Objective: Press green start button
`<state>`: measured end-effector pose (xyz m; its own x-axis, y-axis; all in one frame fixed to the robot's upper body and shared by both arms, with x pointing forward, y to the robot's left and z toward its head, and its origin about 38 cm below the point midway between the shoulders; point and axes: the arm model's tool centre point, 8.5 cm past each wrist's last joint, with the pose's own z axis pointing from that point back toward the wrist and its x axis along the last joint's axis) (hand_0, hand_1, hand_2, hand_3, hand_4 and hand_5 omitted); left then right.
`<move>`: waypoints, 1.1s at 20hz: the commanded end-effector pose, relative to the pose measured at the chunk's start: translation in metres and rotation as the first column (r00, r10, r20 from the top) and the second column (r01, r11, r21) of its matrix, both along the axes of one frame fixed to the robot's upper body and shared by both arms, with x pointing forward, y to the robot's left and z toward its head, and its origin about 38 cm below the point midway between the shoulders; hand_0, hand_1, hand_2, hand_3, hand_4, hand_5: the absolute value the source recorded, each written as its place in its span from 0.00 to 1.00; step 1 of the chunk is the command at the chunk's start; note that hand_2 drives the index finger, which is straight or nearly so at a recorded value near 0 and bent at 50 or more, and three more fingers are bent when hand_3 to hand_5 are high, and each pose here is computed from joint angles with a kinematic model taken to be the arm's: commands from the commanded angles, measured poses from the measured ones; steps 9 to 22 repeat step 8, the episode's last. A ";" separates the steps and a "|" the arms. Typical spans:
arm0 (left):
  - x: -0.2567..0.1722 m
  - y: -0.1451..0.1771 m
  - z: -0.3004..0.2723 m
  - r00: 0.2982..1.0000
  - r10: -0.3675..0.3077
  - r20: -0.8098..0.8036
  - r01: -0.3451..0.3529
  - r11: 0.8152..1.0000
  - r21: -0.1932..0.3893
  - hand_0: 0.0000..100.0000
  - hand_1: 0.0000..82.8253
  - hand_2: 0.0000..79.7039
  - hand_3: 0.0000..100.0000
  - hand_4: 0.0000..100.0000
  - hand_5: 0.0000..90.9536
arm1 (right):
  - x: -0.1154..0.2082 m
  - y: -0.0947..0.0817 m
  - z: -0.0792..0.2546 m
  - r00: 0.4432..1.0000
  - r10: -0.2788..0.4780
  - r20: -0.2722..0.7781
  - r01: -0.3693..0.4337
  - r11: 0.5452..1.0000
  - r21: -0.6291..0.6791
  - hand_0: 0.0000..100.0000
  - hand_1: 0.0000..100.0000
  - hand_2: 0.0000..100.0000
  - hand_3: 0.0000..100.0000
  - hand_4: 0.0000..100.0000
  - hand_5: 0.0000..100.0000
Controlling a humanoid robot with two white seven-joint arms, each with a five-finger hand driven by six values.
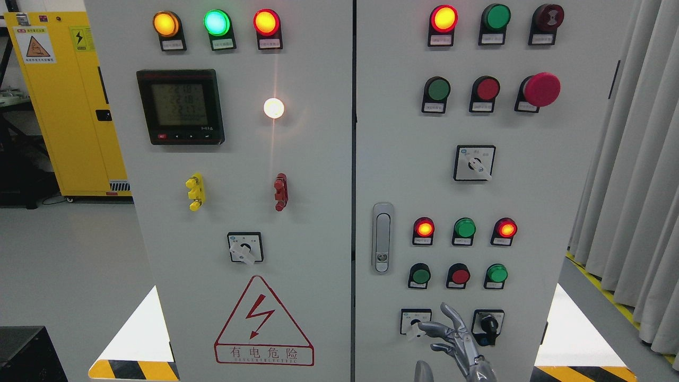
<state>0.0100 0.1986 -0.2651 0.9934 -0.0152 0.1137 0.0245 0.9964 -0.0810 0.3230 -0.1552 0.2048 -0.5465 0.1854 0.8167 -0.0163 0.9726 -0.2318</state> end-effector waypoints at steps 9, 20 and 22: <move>0.000 0.000 0.000 1.000 0.001 0.000 -0.001 1.000 0.000 0.12 0.67 0.00 0.00 0.00 0.00 | -0.011 0.012 0.009 0.999 0.047 0.018 -0.047 0.998 0.035 0.64 0.66 0.00 0.00 0.00 0.00; 0.000 0.000 0.000 1.000 0.001 0.000 -0.001 1.000 0.000 0.12 0.67 0.00 0.00 0.00 0.00 | -0.011 0.012 0.009 0.999 0.047 0.018 -0.047 0.998 0.035 0.64 0.66 0.00 0.00 0.00 0.00; 0.000 0.000 0.000 1.000 0.001 0.000 -0.001 1.000 0.000 0.12 0.67 0.00 0.00 0.00 0.00 | -0.011 0.012 0.009 0.999 0.047 0.018 -0.047 0.998 0.035 0.64 0.66 0.00 0.00 0.00 0.00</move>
